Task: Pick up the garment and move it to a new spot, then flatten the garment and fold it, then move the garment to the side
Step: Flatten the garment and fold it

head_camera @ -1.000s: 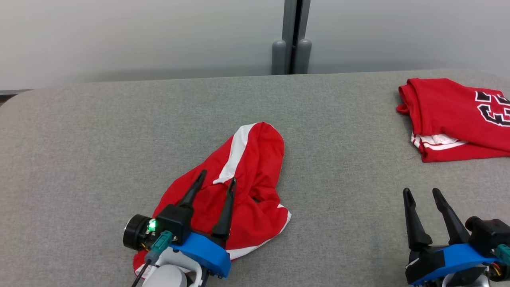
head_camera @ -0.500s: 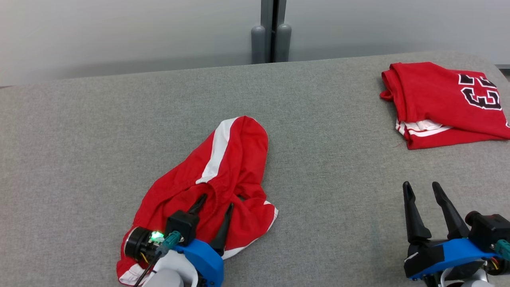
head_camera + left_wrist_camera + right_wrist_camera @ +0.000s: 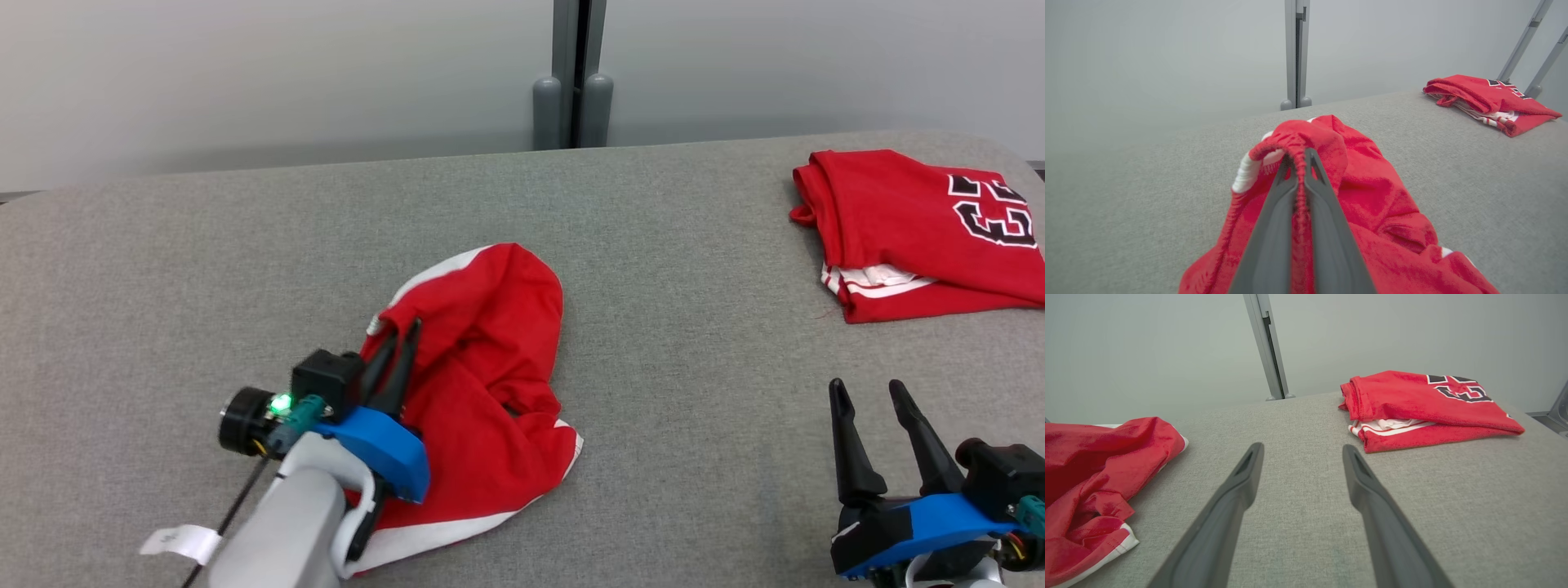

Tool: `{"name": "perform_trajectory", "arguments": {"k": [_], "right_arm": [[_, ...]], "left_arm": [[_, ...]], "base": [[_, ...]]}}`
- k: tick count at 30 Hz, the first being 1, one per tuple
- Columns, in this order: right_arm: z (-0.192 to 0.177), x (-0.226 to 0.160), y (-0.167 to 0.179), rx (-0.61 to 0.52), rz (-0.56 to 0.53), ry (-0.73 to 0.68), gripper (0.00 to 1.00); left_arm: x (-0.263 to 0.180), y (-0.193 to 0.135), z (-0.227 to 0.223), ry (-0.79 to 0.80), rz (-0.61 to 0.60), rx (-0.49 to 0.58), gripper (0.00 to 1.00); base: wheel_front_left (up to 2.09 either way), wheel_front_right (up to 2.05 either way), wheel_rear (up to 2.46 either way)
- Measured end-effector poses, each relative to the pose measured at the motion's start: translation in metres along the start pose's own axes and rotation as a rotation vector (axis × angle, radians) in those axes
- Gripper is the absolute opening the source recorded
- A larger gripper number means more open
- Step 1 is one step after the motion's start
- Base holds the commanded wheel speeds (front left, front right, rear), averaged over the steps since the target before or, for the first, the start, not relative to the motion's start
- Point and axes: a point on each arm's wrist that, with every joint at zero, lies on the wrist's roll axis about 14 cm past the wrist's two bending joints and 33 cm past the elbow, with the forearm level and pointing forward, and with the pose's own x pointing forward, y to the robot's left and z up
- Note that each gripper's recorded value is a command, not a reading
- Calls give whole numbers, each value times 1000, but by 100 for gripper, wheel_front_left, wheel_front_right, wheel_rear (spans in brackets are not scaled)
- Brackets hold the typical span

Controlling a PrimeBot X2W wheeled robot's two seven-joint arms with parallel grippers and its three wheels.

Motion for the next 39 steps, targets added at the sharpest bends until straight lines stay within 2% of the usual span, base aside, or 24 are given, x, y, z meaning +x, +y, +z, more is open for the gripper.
{"name": "perform_trajectory", "arguments": {"k": [7,9,10,14,19,20,21,22,26,30,39], "right_arm": [[-4,3,4,-1,13,11,100],[-5,3,4,-2,12,14,100],[-7,3,1,-2,4,22,100],[-14,3,-5,-3,-15,41,100],[-18,4,-11,-5,-33,50,100],[-18,5,-11,-5,-33,50,100],[-19,5,-10,-6,-32,52,100],[-20,5,-10,-7,-31,54,100],[-19,8,-5,-8,-14,52,100],[-17,11,4,-5,12,44,100],[-10,13,28,-2,82,23,100]], "left_arm": [[-6,81,42,-96,172,56,0],[-7,89,43,-95,192,57,0],[-8,104,41,-85,225,67,0],[-13,127,22,-31,287,42,0],[-22,147,-12,56,353,6,0],[-24,148,-17,68,361,-2,25],[-26,149,-21,77,364,-2,39],[-28,149,-24,83,369,-5,100],[-33,143,-26,77,364,-29,100],[-41,138,-9,8,372,-45,100],[-92,119,-10,-48,403,-44,100]], "base": [[0,0,0],[0,0,0],[0,0,0],[0,0,0],[0,0,0],[0,0,0],[0,0,0],[0,0,0],[0,0,0],[0,0,0],[0,0,0]]}}
